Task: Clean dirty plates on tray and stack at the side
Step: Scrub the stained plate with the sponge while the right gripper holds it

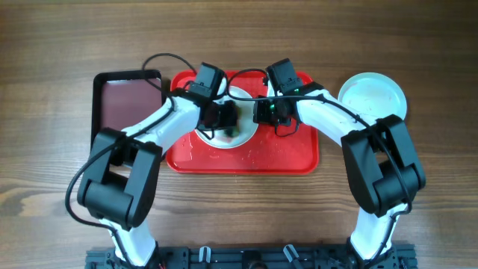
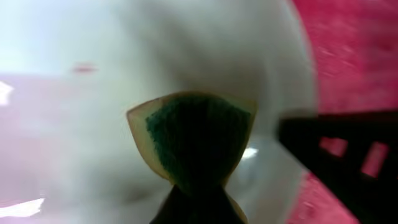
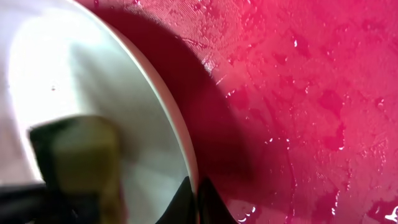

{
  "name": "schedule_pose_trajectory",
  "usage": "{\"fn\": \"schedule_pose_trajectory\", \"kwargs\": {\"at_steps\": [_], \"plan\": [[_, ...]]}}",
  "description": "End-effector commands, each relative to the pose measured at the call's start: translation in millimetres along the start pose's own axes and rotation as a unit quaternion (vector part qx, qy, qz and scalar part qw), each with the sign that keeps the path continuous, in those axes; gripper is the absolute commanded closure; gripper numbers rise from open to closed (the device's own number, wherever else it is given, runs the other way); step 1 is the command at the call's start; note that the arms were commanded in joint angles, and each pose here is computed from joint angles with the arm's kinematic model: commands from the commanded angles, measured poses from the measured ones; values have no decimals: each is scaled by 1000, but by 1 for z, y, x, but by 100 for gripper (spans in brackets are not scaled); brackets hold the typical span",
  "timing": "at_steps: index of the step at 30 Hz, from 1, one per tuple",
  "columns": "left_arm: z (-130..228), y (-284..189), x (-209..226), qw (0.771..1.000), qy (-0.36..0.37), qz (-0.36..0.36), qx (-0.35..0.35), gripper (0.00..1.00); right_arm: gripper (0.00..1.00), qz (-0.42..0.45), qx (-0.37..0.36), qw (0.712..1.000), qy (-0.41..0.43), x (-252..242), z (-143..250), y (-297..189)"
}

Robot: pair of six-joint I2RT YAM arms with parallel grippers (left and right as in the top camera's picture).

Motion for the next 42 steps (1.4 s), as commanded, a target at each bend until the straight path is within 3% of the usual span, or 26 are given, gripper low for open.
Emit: {"fn": "schedule_pose_trajectory", "kwargs": {"at_steps": [1,3,11,15,21,25,28,31,38,42], "plan": [[3,6,-19,997,25,78,11,96,96,4,12,1000,-4,1,5,3],[-5,6,-15,998,24,59,-12,96,96,4,12,1000,-3,1,5,3],[-14,-2,50,981,-44,-177,-72,96,96,5,13,1000,-3,0,5,3],[-5,-11,75,970,-72,-225,-50,96,96,5,13,1000,-3,0,5,3],[24,-23,98,945,-182,-271,1,96,96,5,13,1000,-3,0,5,3],[34,-17,83,958,-186,-213,46,96,96,5,13,1000,-3,0,5,3],[34,-8,51,983,-144,-79,84,96,96,5,14,1000,-2,0,5,3],[31,-5,20,991,-85,36,98,96,96,5,14,1000,-3,0,5,3],[33,2,0,994,8,51,91,96,96,7,16,1000,-2,-1,6,3],[25,9,0,996,18,57,71,96,96,7,16,1000,-2,0,6,3]]}}
Point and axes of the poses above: each gripper's point midway between its finger pads, its own y axis out along the fingers, its own x axis along the line the jaws close on, z = x × y, the point moved 5 cm from there along -y, back along the fingers, and after that the axes turned 5 degrees about y, right-handed, at the moved point
